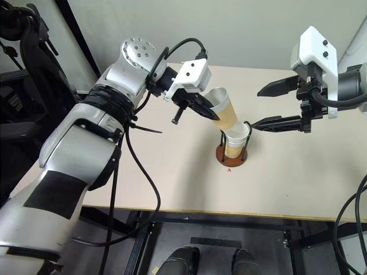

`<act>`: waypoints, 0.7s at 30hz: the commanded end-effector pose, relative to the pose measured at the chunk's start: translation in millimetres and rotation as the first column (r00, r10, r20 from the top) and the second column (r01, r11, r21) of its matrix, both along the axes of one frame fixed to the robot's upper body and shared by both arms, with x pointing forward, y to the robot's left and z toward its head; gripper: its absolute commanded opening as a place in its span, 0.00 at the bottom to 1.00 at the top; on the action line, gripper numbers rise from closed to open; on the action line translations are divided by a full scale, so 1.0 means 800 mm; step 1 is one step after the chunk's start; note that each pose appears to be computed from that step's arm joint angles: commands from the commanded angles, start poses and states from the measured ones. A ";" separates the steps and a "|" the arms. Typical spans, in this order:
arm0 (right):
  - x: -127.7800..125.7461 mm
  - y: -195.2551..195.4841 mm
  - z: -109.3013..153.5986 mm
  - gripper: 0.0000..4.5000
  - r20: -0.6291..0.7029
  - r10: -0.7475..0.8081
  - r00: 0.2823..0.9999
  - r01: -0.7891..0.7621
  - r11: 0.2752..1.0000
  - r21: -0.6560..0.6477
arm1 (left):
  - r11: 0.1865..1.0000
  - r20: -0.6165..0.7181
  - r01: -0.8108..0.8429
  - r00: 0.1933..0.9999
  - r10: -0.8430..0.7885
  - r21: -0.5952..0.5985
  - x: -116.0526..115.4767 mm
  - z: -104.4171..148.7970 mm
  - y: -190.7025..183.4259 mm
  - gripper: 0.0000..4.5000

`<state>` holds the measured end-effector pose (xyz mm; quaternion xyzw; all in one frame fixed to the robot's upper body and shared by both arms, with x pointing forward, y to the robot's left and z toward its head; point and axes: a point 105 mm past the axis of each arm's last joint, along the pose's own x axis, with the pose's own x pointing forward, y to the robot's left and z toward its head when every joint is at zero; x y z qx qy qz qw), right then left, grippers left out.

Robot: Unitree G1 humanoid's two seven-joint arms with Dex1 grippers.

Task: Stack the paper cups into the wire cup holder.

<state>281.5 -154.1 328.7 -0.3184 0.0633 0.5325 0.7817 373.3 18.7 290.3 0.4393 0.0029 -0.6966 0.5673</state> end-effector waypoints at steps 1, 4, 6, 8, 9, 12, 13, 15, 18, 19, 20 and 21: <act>-0.010 -0.004 0.016 0.91 0.058 -0.011 0.998 0.010 1.000 0.018 | 0.999 0.042 0.033 0.999 -0.032 -0.003 -0.005 0.016 -0.006 0.01; -0.010 -0.003 0.015 0.91 0.054 -0.015 0.998 0.014 1.000 0.020 | 0.999 0.054 0.036 0.998 -0.036 -0.003 -0.006 0.022 -0.006 0.01; -0.011 -0.003 0.016 0.91 0.053 -0.016 0.998 0.015 1.000 0.024 | 1.000 0.065 0.030 0.997 -0.029 -0.011 -0.007 0.032 -0.005 0.01; -0.011 -0.001 0.018 0.91 0.052 -0.015 0.999 0.014 0.999 0.032 | 0.999 0.053 0.019 0.998 -0.018 -0.028 -0.009 0.042 -0.004 0.01; -0.011 -0.001 0.018 0.91 0.051 -0.015 0.999 0.013 0.999 0.035 | 0.999 0.048 0.017 0.999 -0.015 -0.035 -0.010 0.045 -0.004 0.01; -0.010 0.000 0.018 0.91 0.049 -0.016 0.999 0.015 0.999 0.038 | 0.998 0.034 0.012 0.999 -0.010 -0.069 -0.013 0.058 -0.006 0.01; -0.009 0.000 0.018 0.91 0.049 -0.017 0.999 0.015 0.999 0.039 | 0.997 0.034 0.013 0.999 -0.011 -0.079 -0.014 0.062 -0.007 0.01; -0.008 -0.001 0.018 0.91 0.049 -0.019 0.999 0.017 0.999 0.040 | 0.996 0.040 0.018 0.999 -0.015 -0.082 -0.014 0.063 -0.009 0.01; -0.008 -0.001 0.017 0.91 0.049 -0.022 0.999 0.020 0.999 0.039 | 0.999 0.046 0.019 0.999 -0.017 -0.050 -0.012 0.053 -0.011 0.01; -0.008 -0.002 0.017 0.91 0.049 -0.023 0.999 0.022 0.999 0.040 | 0.999 0.043 0.021 0.999 -0.019 -0.043 -0.011 0.049 -0.012 0.01; -0.008 -0.002 0.017 0.91 0.049 -0.026 0.998 0.024 0.999 0.040 | 0.999 0.045 0.026 0.999 -0.024 -0.037 -0.011 0.046 -0.013 0.01; -0.008 -0.004 0.016 0.91 0.048 -0.032 0.998 0.030 0.999 0.039 | 0.999 0.045 0.027 0.999 -0.025 -0.035 -0.010 0.042 -0.016 0.01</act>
